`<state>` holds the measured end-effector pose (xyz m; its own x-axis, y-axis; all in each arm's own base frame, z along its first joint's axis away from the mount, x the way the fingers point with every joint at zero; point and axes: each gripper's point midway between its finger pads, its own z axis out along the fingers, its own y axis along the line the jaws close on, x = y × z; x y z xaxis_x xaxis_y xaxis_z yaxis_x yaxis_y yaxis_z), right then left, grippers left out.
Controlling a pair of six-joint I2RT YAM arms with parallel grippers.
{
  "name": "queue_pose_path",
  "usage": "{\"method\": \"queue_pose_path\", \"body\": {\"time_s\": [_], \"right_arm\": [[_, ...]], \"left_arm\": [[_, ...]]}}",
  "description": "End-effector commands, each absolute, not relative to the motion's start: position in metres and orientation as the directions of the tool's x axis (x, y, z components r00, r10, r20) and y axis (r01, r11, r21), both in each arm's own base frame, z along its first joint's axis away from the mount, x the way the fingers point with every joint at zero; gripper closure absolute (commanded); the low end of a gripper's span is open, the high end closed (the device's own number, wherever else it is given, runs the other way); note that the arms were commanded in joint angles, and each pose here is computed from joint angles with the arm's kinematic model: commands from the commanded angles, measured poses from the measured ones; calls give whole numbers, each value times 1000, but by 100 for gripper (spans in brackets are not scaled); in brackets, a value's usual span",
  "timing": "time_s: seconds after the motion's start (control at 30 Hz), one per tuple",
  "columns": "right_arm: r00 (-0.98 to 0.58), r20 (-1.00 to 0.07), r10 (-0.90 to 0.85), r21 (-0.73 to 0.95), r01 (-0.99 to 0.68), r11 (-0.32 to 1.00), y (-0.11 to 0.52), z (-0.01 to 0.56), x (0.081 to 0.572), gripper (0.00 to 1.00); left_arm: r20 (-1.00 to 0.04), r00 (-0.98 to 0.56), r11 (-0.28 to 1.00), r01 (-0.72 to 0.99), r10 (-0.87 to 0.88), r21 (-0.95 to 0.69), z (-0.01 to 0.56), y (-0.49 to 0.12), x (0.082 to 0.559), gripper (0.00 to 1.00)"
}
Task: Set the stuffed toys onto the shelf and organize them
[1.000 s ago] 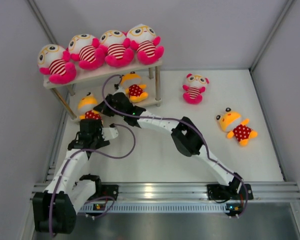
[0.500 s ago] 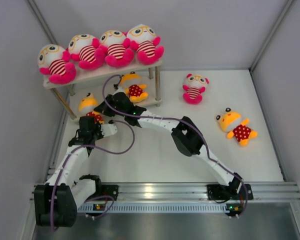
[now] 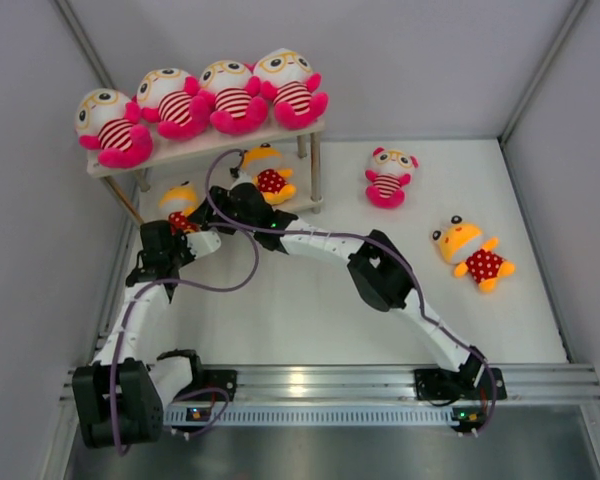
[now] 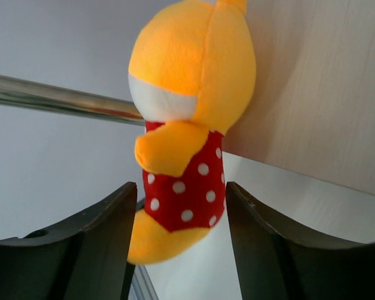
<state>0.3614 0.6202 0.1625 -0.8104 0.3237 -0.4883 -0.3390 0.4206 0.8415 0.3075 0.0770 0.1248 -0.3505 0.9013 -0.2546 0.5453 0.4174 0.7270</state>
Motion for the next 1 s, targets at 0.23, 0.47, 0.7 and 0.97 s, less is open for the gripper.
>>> {"method": "queue_pose_path", "body": {"time_s": [0.23,0.47,0.7,0.97], "right_arm": [[-688,-621,375,762,-419,494,552,254,346,38],[-661,-701,266,609,-362,706,474,219,320,38],[-687,-708,167,561,-402,724,467,202,313,40],[-635,-753,175,467,-327,822,401,217,308,41]], "left_arm": [[-300,-314,418,435,901,798,152,84,347,100],[-260,-320,382,422,911,822,161,94,368,100],[-263,-324,392,447,909,804,156,100,354,100],[-329,-375,474,412,866,778,155,105,368,100]]}}
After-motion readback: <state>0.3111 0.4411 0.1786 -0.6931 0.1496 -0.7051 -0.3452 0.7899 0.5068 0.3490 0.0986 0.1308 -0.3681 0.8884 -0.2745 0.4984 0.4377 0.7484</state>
